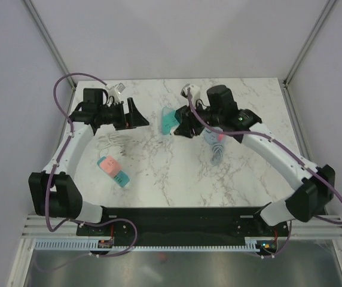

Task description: Insert the plug

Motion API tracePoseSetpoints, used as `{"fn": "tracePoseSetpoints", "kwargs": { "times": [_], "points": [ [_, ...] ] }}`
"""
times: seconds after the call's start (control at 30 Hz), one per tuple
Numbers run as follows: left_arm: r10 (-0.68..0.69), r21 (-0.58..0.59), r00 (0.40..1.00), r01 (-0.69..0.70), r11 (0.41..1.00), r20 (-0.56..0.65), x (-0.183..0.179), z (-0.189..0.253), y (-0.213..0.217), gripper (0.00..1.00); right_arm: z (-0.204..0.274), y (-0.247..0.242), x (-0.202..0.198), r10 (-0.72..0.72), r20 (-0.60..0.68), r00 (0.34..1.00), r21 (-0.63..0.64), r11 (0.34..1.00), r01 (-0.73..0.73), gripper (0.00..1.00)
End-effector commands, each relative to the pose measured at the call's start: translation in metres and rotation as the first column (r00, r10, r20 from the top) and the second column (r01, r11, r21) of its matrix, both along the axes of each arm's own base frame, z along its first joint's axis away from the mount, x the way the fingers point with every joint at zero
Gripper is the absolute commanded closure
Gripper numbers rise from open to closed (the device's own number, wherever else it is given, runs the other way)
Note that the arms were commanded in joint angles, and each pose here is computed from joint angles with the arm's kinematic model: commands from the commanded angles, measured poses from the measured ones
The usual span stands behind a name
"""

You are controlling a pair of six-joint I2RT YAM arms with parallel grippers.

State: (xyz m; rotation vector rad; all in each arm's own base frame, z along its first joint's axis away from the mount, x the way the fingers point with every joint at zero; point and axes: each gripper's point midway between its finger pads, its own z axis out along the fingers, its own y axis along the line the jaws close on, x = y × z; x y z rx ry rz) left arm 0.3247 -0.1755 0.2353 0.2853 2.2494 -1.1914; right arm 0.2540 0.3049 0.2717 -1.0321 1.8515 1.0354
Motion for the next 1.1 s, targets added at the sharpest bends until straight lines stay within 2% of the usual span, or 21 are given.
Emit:
{"fn": "tracePoseSetpoints", "kwargs": {
  "times": [0.0, 0.03, 0.1, 0.13, 0.17, 0.2, 0.23, 0.3, 0.33, 0.37, 0.63, 0.8, 1.07],
  "points": [
    [0.314, 0.224, 0.948, -0.316, 0.922, 0.047, 0.018, -0.015, 0.050, 0.04, -0.034, -0.028, 0.072, -0.471, -0.061, 0.880, -0.282, 0.854, 0.437, 1.00],
    [0.340, 0.226, 0.936, -0.351, 0.908, 0.088, 0.010, -0.012, 0.056, 0.04, -0.023, -0.027, 0.085, -0.528, -0.046, 0.848, -0.285, 0.821, 0.495, 1.00],
    [0.419, 0.255, 0.896, -0.443, 0.860, 0.144, 0.009, -0.016, 0.072, 0.02, -0.043, -0.023, 0.099, -0.579, -0.030, 0.815, -0.348, 0.770, 0.535, 1.00],
    [0.442, 0.265, 0.884, -0.468, 0.843, 0.154, 0.006, -0.029, 0.077, 0.02, -0.033, -0.015, 0.107, -0.595, -0.035, 0.803, -0.321, 0.767, 0.555, 1.00],
    [0.475, 0.250, 0.857, -0.513, 0.821, 0.200, 0.002, -0.022, 0.084, 0.01, -0.050, -0.010, 0.118, -0.614, -0.026, 0.789, -0.365, 0.740, 0.565, 1.00],
    [0.491, 0.237, 0.847, -0.529, 0.815, 0.202, -0.001, -0.024, 0.084, 0.01, -0.056, -0.005, 0.119, -0.616, -0.020, 0.788, -0.397, 0.728, 0.559, 1.00],
    [0.506, 0.240, 0.842, -0.538, 0.808, 0.186, -0.006, -0.035, 0.086, 0.01, -0.037, 0.001, 0.132, -0.632, 0.011, 0.775, -0.369, 0.717, 0.591, 1.00],
    [0.534, 0.204, 0.820, -0.570, 0.796, 0.206, -0.010, -0.028, 0.088, 0.00, -0.069, 0.005, 0.143, -0.633, 0.033, 0.774, -0.475, 0.671, 0.569, 1.00],
    [0.548, 0.204, 0.812, -0.582, 0.787, 0.200, -0.012, -0.031, 0.089, 0.00, -0.054, 0.009, 0.156, -0.640, 0.067, 0.765, -0.450, 0.665, 0.596, 1.00],
    [0.565, 0.203, 0.800, -0.599, 0.775, 0.202, -0.012, -0.031, 0.092, 0.00, -0.074, 0.012, 0.163, -0.630, 0.075, 0.773, -0.493, 0.650, 0.578, 1.00],
    [0.512, 0.142, 0.824, -0.553, 0.821, 0.243, -0.025, -0.014, 0.076, 0.00, -0.089, 0.032, 0.187, -0.611, 0.088, 0.787, -0.490, 0.661, 0.568, 1.00],
    [0.507, 0.139, 0.823, -0.551, 0.823, 0.257, -0.028, -0.019, 0.076, 0.00, -0.109, 0.049, 0.192, -0.563, 0.056, 0.825, -0.495, 0.702, 0.512, 1.00],
    [0.494, 0.126, 0.829, -0.537, 0.834, 0.261, -0.030, -0.014, 0.073, 0.00, -0.142, 0.059, 0.196, -0.562, 0.022, 0.827, -0.519, 0.700, 0.490, 1.00]
  ]
}}
